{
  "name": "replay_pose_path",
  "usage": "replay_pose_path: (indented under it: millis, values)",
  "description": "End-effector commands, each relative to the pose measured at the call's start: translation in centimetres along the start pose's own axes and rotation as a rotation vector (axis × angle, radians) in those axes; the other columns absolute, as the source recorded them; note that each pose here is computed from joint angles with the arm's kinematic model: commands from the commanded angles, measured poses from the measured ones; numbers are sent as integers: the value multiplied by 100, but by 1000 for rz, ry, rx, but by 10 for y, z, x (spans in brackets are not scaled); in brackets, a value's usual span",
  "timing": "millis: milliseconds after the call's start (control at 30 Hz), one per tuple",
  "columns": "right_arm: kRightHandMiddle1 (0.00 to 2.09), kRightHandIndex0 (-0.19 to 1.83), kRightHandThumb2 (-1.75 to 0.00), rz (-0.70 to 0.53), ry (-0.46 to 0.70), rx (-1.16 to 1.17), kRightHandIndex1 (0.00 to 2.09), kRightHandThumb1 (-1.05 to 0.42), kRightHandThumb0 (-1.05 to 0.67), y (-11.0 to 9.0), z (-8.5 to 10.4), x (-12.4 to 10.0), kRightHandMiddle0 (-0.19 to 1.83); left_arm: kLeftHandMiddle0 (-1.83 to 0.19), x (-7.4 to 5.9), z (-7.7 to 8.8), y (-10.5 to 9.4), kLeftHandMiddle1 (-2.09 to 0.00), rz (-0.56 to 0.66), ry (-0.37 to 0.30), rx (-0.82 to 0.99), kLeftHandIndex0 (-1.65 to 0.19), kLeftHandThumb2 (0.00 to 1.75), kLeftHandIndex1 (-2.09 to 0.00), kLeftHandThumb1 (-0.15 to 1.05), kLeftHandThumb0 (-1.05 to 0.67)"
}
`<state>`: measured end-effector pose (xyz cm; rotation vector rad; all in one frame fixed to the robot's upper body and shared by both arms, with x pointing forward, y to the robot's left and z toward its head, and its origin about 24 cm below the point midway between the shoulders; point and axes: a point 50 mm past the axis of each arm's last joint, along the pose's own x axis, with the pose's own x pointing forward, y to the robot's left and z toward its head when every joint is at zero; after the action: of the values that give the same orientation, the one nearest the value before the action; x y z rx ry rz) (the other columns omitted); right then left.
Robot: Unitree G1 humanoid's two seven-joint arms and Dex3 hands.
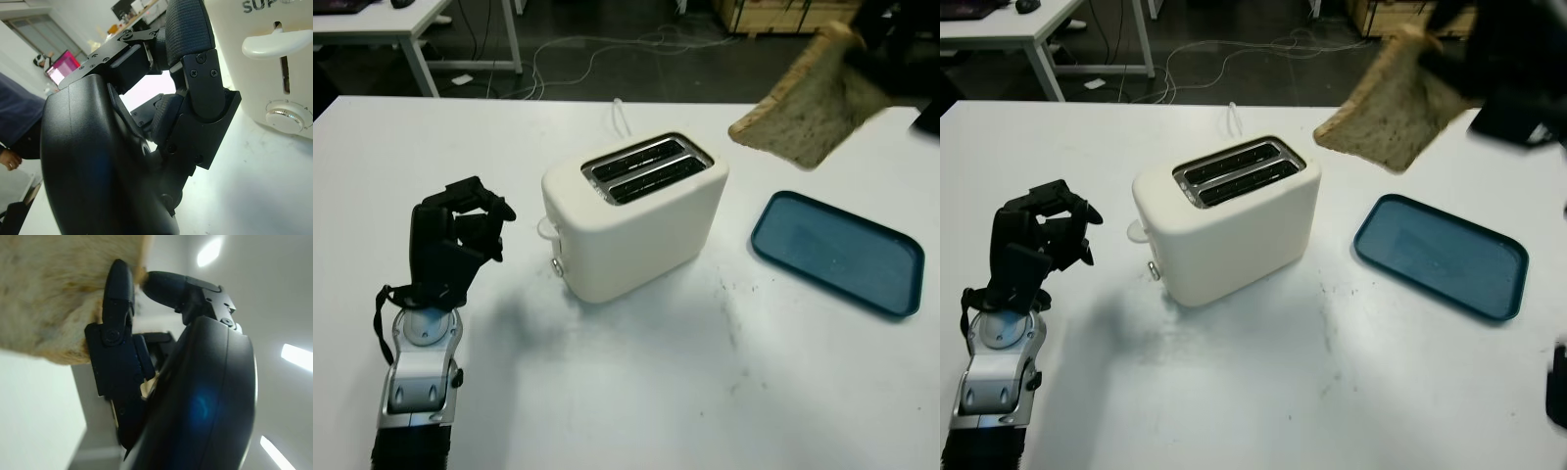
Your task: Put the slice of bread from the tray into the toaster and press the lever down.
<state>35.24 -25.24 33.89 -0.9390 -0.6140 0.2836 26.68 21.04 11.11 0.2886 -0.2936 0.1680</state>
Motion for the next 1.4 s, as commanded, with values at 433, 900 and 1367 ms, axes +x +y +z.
replay_pose_path:
  millis: [433,900,1367]
  values:
    - [175,111,-24,257,-126,290,175,-92,-44,39,53,82,91,-139,-1,2,1,-141,6,-4,11,-117,62,-146,80,-84]
    - [175,102,-30,256,-26,183,175,-92,-46,56,16,58,81,-140,-1,1,1,-142,7,0,6,-119,60,-146,81,-85]
    - [30,80,0,61,207,62,76,-86,-65,108,-51,-63,88,-139,-1,0,1,-141,-4,0,8,-118,61,-146,81,-86]
